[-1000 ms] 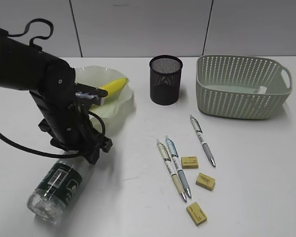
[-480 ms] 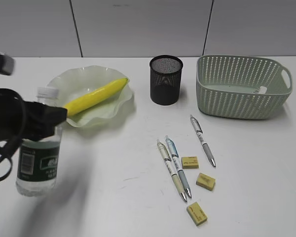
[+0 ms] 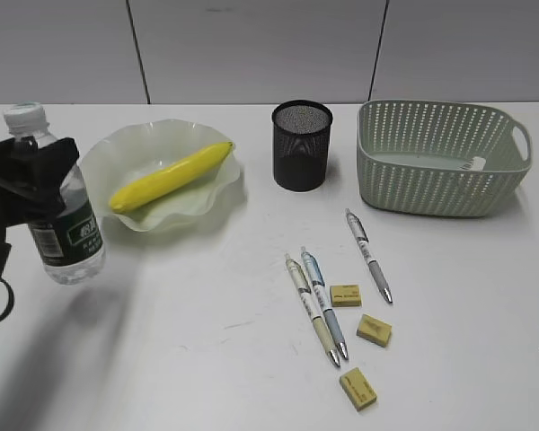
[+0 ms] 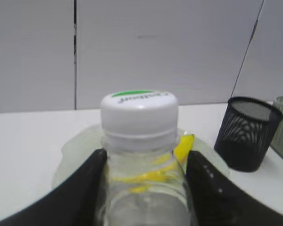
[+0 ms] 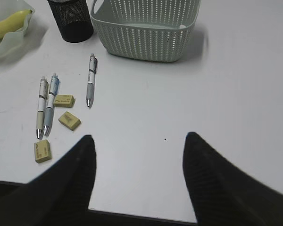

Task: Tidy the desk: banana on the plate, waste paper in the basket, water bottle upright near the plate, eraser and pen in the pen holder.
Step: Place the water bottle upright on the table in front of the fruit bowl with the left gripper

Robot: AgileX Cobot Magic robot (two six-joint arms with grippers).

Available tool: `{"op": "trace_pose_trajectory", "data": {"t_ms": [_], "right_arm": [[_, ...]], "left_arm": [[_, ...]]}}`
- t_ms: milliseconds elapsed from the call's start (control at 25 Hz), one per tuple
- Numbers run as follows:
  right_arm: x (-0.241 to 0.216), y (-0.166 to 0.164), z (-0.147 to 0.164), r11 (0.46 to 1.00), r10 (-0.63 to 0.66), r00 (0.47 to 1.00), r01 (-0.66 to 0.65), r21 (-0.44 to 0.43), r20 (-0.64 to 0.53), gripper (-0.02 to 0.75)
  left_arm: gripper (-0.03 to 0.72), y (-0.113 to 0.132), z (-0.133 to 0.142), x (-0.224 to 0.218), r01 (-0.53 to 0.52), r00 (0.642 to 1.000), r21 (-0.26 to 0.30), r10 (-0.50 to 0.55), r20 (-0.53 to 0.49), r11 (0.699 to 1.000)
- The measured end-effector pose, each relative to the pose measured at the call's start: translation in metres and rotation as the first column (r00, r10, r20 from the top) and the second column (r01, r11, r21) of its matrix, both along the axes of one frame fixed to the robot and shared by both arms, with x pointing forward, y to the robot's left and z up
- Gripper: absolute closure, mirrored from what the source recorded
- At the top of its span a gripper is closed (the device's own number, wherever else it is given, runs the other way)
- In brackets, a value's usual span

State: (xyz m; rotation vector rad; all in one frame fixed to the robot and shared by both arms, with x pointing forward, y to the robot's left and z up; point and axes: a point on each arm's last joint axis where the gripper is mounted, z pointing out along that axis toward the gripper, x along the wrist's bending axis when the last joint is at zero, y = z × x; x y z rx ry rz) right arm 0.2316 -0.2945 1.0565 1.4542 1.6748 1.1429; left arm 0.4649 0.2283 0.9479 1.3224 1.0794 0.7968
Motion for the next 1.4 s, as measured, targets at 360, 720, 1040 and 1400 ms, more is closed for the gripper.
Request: {"op": "trace_pose_trajectory", "data": {"t_ms": [360, 720, 1040, 1400], "right_arm": [[0.0, 0.0, 0.0, 1.0, 0.0, 1.0, 0.0, 0.0, 0.0, 0.273], [0.0, 0.0, 0.0, 1.0, 0.0, 1.0, 0.0, 0.0, 0.0, 0.273], [0.0, 0.0, 0.0, 1.0, 0.0, 1.0, 0.0, 0.0, 0.0, 0.273], [0.0, 0.0, 0.0, 1.0, 0.0, 1.0, 0.0, 0.0, 0.0, 0.273]], "left_arm": [[0.307, -0.008, -0.043, 0.011, 0.054, 0.995, 0.022, -0.052, -0.082, 0.998], [0.183, -0.013, -0.046, 0.008, 0.127, 0.987, 0.04, -0.122, -0.1, 0.991], [0.108, -0.01, -0.04, -0.004, 0.132, 0.985, 0.051, -0.125, -0.115, 0.99], [0.118, -0.001, 0.015, -0.023, 0.101, 0.994, 0.086, -0.099, -0.037, 0.991]]}}
